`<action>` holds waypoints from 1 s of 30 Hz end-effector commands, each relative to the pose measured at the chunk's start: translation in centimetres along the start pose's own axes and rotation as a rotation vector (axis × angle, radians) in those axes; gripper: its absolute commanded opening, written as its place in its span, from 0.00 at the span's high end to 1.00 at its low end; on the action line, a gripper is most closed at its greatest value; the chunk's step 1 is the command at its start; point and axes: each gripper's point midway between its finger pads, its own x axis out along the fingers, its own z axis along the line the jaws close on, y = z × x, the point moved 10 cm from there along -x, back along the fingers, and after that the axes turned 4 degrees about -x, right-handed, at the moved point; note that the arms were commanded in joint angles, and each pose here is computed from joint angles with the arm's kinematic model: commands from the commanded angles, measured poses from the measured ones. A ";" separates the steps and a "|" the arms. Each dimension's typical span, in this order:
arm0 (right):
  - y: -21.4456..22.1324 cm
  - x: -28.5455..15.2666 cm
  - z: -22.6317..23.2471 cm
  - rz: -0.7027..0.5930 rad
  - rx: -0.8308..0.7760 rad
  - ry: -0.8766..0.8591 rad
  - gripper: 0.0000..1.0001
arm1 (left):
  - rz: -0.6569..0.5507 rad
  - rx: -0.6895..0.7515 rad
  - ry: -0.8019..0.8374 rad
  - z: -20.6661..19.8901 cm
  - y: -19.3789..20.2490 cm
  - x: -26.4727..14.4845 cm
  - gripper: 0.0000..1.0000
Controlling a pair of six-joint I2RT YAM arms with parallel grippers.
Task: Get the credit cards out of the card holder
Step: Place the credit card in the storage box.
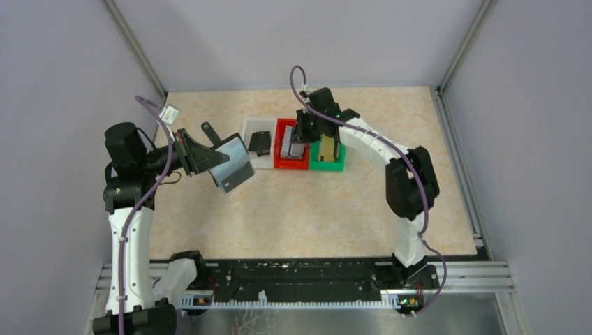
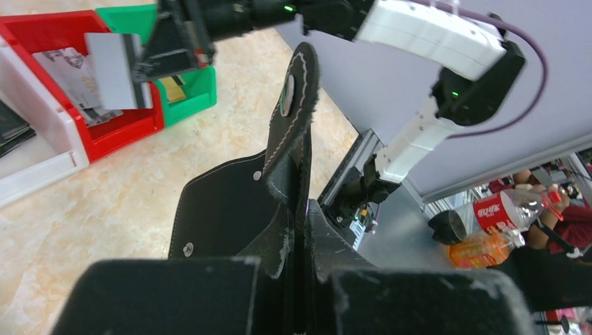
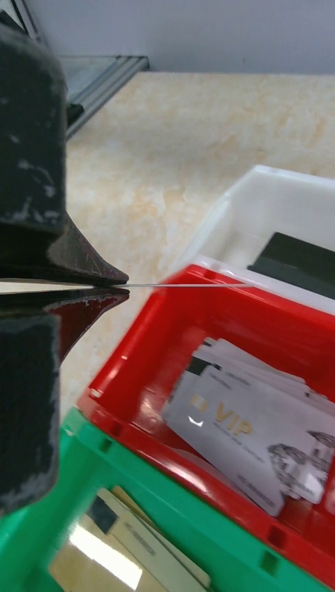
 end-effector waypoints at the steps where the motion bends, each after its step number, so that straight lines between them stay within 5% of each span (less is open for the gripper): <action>1: -2.8 1.4 -0.4 0.001 -0.092 0.064 1.00 | 0.020 0.071 0.102 -0.8 -0.3 -0.2 1.00; 16: -4.0 4.6 -3.2 0.000 -0.105 0.155 1.00 | 0.045 0.075 0.155 -0.1 -0.6 0.1 1.00; 25: -5.4 2.5 -2.6 -0.058 -0.140 0.222 0.56 | 0.056 0.073 0.197 -1.0 -0.8 -0.1 1.00; 30: -7.2 -1.9 -0.8 -0.157 -0.182 0.265 0.40 | 0.061 0.055 0.203 -1.1 -0.9 -0.1 1.00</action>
